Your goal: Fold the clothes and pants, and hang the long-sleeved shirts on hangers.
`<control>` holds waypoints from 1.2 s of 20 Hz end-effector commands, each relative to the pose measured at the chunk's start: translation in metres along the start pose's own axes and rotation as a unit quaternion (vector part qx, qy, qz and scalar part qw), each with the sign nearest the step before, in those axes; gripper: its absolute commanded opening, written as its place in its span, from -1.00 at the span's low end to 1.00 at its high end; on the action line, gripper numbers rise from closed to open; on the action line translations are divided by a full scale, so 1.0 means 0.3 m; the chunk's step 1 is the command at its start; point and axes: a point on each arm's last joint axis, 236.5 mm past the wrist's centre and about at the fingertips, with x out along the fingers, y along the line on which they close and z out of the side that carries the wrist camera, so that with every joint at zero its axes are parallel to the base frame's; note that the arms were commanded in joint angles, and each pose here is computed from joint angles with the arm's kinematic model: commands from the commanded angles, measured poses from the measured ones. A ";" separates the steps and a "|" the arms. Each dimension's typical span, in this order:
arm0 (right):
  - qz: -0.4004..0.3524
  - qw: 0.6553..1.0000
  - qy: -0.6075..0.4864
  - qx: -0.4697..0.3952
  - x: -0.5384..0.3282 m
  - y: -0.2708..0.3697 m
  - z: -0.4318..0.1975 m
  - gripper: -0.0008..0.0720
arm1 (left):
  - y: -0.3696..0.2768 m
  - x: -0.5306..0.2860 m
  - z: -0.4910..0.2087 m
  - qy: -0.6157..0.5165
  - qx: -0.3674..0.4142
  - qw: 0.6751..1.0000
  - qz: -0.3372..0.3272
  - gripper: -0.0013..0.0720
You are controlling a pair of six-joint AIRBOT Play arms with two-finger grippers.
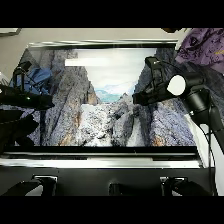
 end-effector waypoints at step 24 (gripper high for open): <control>0.000 1.000 0.001 0.000 0.001 0.001 -0.001 -0.89 | 0.937 -0.265 -0.073 -0.103 -0.288 0.912 0.274 1.00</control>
